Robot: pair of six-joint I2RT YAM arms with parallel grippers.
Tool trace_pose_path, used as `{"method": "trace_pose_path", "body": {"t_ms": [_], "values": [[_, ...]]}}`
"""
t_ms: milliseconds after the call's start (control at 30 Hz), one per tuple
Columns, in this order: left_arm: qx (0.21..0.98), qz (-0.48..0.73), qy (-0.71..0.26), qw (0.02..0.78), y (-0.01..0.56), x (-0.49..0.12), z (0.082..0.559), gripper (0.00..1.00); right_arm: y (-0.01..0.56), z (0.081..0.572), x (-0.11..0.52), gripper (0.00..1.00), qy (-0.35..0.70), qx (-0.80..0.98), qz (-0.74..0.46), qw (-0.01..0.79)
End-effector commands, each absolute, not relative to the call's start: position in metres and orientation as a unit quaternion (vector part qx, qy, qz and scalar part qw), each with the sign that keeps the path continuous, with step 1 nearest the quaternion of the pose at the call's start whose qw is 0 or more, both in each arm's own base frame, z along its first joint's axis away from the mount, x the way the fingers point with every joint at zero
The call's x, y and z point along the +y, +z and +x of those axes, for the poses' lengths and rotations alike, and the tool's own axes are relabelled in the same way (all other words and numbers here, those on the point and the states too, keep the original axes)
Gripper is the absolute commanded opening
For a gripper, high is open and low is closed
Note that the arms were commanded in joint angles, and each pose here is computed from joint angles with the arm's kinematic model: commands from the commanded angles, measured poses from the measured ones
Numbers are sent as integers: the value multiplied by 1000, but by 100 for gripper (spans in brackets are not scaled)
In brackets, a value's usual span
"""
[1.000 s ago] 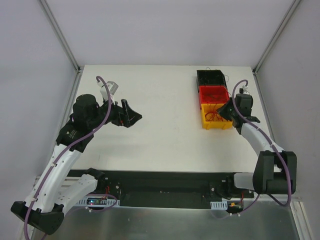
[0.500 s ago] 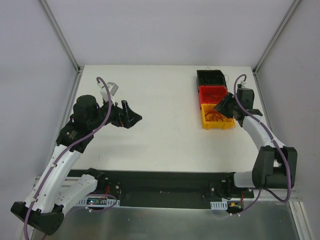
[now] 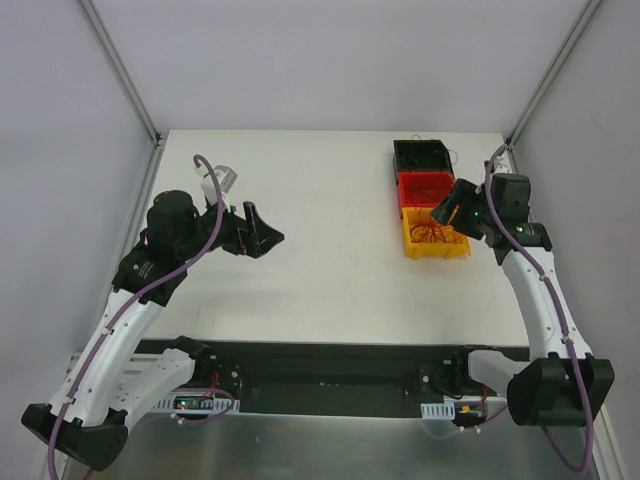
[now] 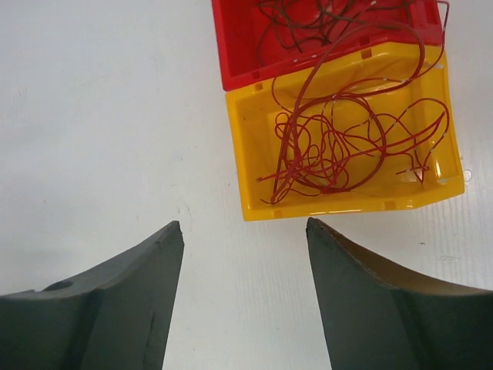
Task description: Untangle the cables
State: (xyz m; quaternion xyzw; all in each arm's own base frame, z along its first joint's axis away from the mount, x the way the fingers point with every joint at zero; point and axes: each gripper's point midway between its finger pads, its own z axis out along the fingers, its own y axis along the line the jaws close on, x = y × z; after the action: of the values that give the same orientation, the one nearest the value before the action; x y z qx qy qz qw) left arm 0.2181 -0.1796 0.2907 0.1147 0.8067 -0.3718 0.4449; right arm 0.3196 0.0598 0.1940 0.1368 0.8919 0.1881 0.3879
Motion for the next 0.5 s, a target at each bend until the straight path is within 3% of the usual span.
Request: {"method": "trace_pose_path", "body": {"t_ms": [0,200,400,467], "values": [[790,125,-372,472,307,-177,214,89,240,302,66,69,173,883,80,429],[742,150,-377,533,336,-169,194,90,293,260,77,83,176,829,-1,530],[661,137,-365,641,370,-146,174,99,327,215,79,100,191,751,-52,631],[646,121,-359,663,373,-138,170,99,326,205,82,96,201,732,-65,647]]}}
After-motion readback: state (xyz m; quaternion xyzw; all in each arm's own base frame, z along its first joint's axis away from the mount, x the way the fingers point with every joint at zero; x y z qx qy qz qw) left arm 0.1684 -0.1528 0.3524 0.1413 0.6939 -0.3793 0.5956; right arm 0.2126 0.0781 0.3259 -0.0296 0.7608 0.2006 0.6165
